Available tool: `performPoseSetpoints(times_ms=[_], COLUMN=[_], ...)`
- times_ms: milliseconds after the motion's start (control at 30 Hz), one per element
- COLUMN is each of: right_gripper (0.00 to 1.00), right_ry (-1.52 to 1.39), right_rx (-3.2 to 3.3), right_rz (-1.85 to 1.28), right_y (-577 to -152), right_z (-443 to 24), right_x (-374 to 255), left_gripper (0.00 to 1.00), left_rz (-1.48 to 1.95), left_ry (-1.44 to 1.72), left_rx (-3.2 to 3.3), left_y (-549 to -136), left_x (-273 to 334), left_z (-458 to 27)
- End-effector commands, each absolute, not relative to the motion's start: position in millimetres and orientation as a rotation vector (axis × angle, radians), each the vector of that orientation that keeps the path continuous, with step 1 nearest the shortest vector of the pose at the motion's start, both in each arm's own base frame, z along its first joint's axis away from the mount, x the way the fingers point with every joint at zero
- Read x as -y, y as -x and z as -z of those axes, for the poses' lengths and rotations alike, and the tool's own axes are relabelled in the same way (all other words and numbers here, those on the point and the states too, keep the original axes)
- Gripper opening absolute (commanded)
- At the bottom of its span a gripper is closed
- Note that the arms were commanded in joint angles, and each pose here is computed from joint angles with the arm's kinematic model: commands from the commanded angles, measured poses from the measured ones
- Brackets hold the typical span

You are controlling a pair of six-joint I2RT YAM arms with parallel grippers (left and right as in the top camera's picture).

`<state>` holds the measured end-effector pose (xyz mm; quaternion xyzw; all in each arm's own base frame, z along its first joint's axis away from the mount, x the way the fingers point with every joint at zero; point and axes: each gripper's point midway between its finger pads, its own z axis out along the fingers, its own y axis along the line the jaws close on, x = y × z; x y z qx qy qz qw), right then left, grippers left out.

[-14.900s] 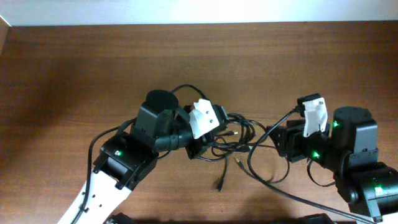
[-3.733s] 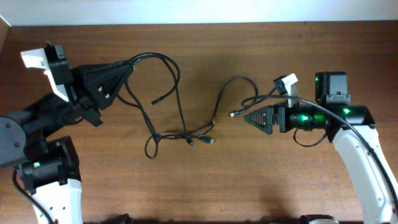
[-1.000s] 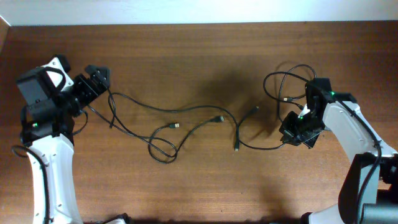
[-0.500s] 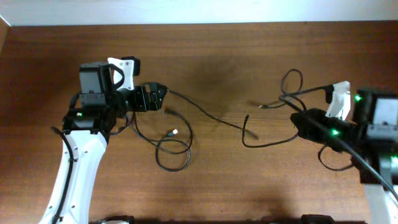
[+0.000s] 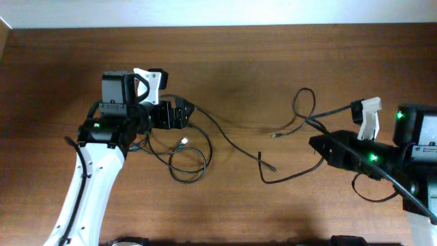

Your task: Untangle cables

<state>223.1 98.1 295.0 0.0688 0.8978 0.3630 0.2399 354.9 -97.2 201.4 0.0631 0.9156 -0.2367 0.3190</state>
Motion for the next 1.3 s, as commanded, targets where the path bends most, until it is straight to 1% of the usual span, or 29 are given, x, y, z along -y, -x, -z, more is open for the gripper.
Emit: performPoseSetpoints(times_ms=[0,200,367,400,467,500,567,633,700,800,867,900,967,1033,1067,1100,1133,1233,1267], right_gripper=[0.04,0.04,0.04,0.04,0.04,0.04,0.04,0.04,0.04,0.04,0.04,0.04,0.04,0.04,0.04,0.04,0.04,0.04,0.04], right_ry=[-0.031,0.264,0.403,0.394,0.268,0.133,-0.344,-0.695,-0.786,-0.800,-0.762,-0.660,-0.400,-0.224,-0.065,0.030,0.132,0.301,0.334], right_rx=[-2.500,-2.664,-2.686,-2.699,-2.792,-2.868,-3.018,-3.102,-3.111,-3.127,-3.133,-3.155,-3.155,-3.061,-2.933,-2.838,-2.698,-2.375,-2.313], right_rz=[-0.971,-0.966,-0.932,-0.919,-0.816,-0.713,-0.355,-0.042,0.054,0.095,0.060,-0.040,-0.390,-0.624,-0.805,-0.905,-1.013,-1.168,-1.183], right_y=[-210,-177,-169,-170,-173,-176,-175,-160,-160,-168,-173,-176,-184,-195,-205,-210,-219,-239,-242], right_z=[-290,-261,-253,-252,-241,-231,-210,-197,-192,-186,-184,-185,-194,-211,-233,-249,-275,-343,-357], right_x=[-100,-102,-100,-98,-85,-71,-28,5,14,18,15,5,-30,-55,-75,-87,-101,-124,-127], left_gripper=[0.99,0.99,0.99,0.99,0.99,0.99,0.99,0.99,0.99,0.99,0.99,0.99,0.99,0.99,0.99,0.99,0.99,0.99,0.99], left_rz=[0.605,0.605,0.605,0.605,0.605,0.605,0.605,0.605,0.605,0.605,0.605,0.605,0.605,0.605,0.605,0.605,0.605,0.605,0.605], left_ry=[-0.188,-0.188,-0.188,-0.188,-0.188,-0.188,-0.188,-0.188,-0.188,-0.188,-0.188,-0.188,-0.188,-0.188,-0.188,-0.188,-0.188,-0.188,-0.188], left_rx=[-2.404,-2.404,-2.404,-2.404,-2.404,-2.404,-2.404,-2.404,-2.404,-2.404,-2.404,-2.404,-2.404,-2.404,-2.404,-2.404,-2.404,-2.404,-2.404], left_y=[-357,-357,-357,-357,-357,-357,-357,-357,-357,-357,-357,-357,-357,-357,-357,-357,-357,-357,-357], left_x=[97,97,97,97,97,97,97,97,97,97,97,97,97,97,97,97,97,97,97], left_z=[-202,-202,-202,-202,-202,-202,-202,-202,-202,-202,-202,-202,-202,-202,-202,-202,-202,-202,-202])
